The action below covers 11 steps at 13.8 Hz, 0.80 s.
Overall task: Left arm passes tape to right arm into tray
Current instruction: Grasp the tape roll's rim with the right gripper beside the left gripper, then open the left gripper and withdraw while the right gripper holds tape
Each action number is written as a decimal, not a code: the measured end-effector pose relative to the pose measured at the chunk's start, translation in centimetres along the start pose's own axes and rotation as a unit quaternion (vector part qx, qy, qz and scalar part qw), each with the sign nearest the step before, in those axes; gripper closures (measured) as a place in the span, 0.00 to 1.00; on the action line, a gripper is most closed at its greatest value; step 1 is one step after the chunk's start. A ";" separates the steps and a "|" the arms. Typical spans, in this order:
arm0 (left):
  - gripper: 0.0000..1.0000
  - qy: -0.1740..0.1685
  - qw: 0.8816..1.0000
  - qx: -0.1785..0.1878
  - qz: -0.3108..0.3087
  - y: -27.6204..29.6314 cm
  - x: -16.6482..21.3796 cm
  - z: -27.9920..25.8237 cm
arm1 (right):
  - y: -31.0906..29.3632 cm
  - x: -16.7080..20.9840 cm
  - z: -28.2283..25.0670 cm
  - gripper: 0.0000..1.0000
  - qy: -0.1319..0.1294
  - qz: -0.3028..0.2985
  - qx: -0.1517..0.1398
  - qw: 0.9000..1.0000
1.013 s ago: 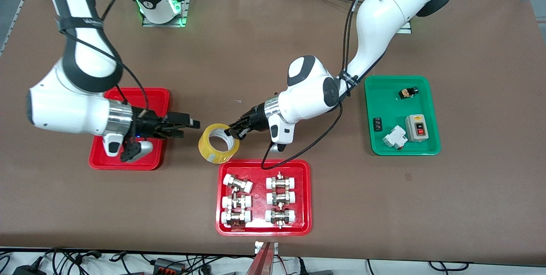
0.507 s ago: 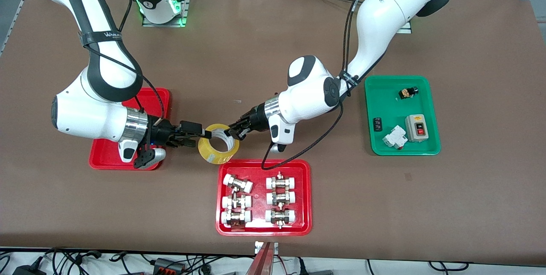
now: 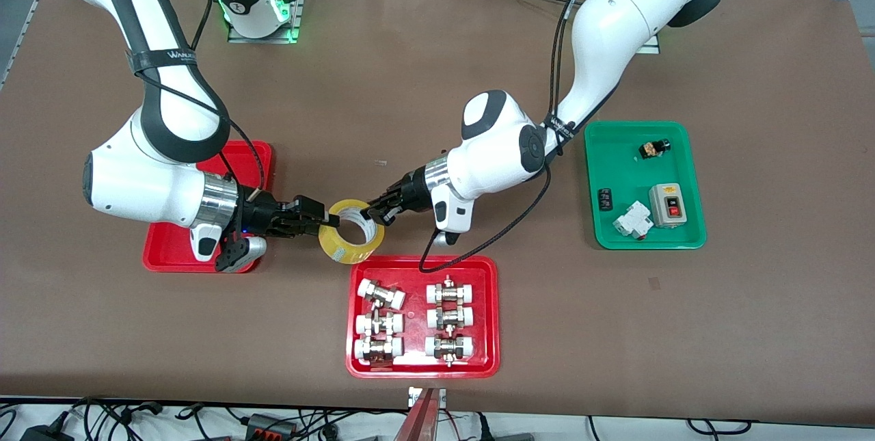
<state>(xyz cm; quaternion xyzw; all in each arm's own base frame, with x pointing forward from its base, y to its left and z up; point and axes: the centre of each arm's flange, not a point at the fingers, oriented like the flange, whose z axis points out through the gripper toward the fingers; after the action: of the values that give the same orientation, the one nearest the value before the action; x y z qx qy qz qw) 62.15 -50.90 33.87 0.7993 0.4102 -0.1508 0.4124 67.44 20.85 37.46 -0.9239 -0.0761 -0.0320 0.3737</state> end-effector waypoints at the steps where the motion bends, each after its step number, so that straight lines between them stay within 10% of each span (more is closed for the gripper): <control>1: 0.72 0.000 1.000 -0.001 0.002 0.1 -0.1 -0.1 | 0.1 0.0 0.0 0.46 0.001 0.000 0.000 1.000; 8: 0.03 0.077 0.995 -0.013 0.067 6.0 4.6 -12.4 | 0.4 0.1 0.0 0.46 0.004 0.002 -0.003 1.000; 11: 0.00 0.113 0.989 0.066 0.074 7.0 7.0 -21.6 | 2.6 0.1 -1.5 0.46 -0.009 0.006 -0.021 1.000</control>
<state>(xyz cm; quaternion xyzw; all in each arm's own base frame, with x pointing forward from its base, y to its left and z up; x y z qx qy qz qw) 69.85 -32.53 46.83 0.8650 0.3830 -0.0549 0.3194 67.92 17.97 36.77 -0.9323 -0.0730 -0.0233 0.3536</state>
